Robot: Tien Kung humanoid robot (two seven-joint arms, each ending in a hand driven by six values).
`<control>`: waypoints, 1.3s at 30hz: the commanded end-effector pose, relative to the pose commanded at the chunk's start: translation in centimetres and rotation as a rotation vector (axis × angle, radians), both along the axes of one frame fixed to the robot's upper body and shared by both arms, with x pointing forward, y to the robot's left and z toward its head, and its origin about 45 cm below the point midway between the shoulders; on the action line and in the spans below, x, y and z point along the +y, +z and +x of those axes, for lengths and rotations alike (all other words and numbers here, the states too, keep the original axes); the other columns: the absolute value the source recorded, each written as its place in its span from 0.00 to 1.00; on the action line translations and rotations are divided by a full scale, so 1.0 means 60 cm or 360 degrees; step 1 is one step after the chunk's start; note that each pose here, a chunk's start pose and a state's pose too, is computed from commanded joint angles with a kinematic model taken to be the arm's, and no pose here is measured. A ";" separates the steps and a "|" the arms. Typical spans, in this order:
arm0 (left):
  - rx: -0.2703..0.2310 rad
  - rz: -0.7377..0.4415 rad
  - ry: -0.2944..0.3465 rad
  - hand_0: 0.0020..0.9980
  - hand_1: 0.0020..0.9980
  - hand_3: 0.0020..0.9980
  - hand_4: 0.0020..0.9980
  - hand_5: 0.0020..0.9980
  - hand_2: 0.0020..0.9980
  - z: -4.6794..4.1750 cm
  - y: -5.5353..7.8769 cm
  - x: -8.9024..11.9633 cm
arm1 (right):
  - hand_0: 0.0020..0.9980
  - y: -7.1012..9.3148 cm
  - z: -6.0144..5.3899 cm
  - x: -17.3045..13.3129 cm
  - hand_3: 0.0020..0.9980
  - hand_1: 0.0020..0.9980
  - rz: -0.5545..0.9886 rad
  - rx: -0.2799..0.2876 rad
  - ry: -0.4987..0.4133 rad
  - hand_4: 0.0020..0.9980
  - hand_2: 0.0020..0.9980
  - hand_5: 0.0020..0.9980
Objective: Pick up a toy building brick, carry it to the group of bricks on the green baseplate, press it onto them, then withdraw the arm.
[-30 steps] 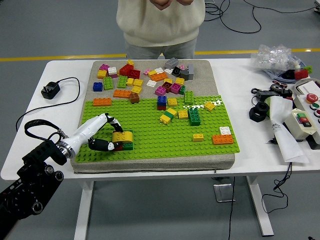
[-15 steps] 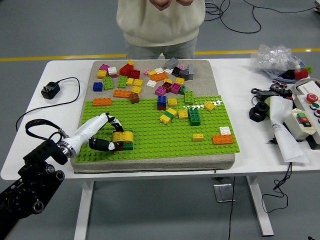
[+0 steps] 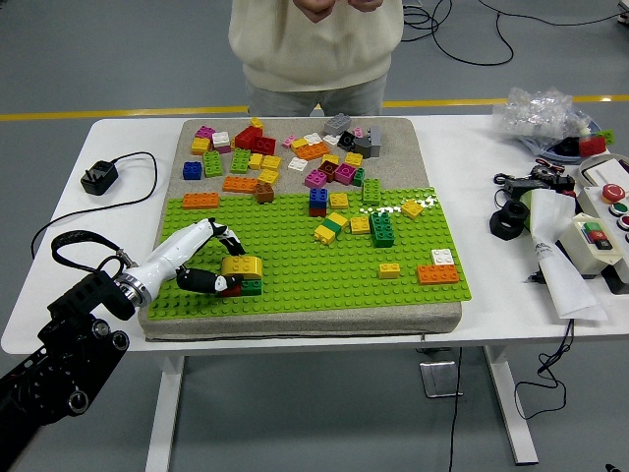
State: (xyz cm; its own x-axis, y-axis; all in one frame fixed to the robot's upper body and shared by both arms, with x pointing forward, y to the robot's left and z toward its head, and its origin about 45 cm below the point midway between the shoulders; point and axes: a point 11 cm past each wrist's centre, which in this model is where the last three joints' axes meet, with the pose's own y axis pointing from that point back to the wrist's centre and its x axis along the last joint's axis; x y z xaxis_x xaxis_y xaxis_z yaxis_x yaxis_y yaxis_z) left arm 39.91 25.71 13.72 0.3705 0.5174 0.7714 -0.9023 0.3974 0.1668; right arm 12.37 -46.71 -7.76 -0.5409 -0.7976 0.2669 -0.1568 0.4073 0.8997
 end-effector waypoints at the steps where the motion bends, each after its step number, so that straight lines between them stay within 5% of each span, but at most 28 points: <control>1: 0.0001 0.0000 0.0000 1.00 0.76 0.52 0.82 0.06 0.53 0.000 0.000 0.000 | 0.79 0.000 0.000 0.000 0.71 0.70 0.0000 -0.0001 0.0000 0.91 0.75 0.55; 29: 0.0021 -0.0015 0.0011 1.00 0.79 0.58 0.86 0.10 0.57 0.001 -0.003 0.004 | 0.79 0.000 0.001 0.001 0.71 0.70 0.0006 -0.0011 -0.0009 0.90 0.75 0.55; 39: 0.0029 -0.0019 0.0014 1.00 0.81 0.63 0.89 0.12 0.66 0.001 -0.005 0.006 | 0.79 0.000 0.000 0.001 0.71 0.70 0.0006 -0.0006 -0.0006 0.90 0.75 0.55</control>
State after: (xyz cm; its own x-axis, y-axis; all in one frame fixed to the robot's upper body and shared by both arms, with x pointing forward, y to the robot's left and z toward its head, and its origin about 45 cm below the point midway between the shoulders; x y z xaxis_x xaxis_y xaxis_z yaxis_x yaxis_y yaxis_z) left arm 39.95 26.05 13.42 0.3800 0.5296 0.7584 -0.9026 0.3915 0.1789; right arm 12.36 -46.67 -7.79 -0.5450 -0.7966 0.2616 -0.1587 0.4043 0.9007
